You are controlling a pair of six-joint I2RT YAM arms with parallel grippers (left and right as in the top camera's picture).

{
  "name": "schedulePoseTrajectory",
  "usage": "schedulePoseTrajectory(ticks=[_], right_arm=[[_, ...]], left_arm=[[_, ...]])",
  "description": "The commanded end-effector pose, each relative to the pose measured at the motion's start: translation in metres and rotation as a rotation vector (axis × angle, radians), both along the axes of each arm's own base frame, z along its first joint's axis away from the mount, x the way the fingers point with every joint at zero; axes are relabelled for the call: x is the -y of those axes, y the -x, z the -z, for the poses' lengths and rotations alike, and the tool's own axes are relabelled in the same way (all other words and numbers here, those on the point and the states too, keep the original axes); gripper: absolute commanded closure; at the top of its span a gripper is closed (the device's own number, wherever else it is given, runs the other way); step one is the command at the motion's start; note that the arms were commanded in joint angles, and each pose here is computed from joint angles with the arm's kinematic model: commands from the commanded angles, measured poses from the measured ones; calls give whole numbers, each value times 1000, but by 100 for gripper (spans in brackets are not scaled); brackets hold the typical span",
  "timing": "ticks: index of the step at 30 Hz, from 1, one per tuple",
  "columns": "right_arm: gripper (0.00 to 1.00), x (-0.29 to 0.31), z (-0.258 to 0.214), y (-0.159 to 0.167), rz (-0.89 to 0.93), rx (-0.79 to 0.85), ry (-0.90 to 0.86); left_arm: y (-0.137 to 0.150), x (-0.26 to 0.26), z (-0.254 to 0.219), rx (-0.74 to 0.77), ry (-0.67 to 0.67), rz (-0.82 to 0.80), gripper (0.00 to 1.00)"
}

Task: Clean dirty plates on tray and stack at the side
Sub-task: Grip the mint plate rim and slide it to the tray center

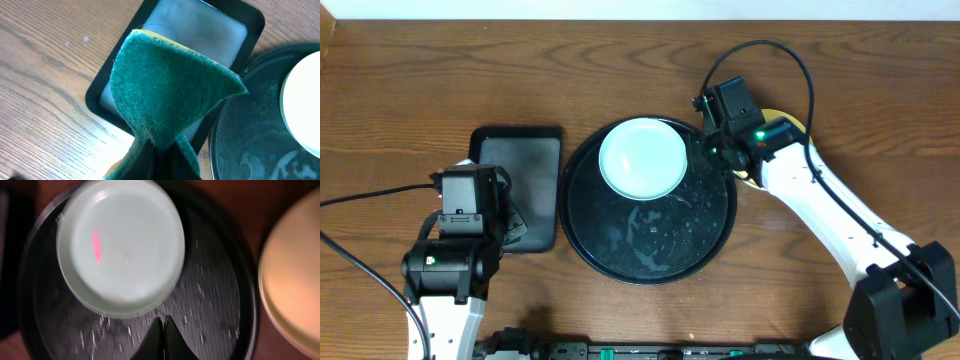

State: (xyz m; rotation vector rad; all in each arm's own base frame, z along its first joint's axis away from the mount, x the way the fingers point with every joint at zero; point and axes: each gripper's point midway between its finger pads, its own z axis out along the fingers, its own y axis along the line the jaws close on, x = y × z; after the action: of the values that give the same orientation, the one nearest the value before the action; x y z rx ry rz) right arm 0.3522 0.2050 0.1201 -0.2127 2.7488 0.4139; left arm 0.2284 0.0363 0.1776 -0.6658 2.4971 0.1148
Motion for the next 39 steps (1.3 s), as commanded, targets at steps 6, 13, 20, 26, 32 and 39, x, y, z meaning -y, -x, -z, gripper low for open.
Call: schedulePoseTrajectory(ticks=[6, 13, 20, 26, 32, 39], right_arm=[[57, -1, 41, -3, 8, -43, 41], [57, -20, 55, -39, 9, 75, -6], [62, -9, 102, -56, 56, 82, 99], [77, -17, 116, -56, 35, 56, 65], [80, -23, 98, -66, 38, 116, 32], [99, -24, 77, -68, 36, 153, 14]], left_arm=[[-1, 0, -3, 6, -5, 2, 92], [-2, 0, 0, -6, -5, 2, 93], [-3, 0, 5, -31, -5, 2, 92], [-4, 0, 6, -34, -5, 2, 92], [-4, 0, 5, -31, -5, 2, 92], [-4, 0, 6, -32, -5, 2, 92]])
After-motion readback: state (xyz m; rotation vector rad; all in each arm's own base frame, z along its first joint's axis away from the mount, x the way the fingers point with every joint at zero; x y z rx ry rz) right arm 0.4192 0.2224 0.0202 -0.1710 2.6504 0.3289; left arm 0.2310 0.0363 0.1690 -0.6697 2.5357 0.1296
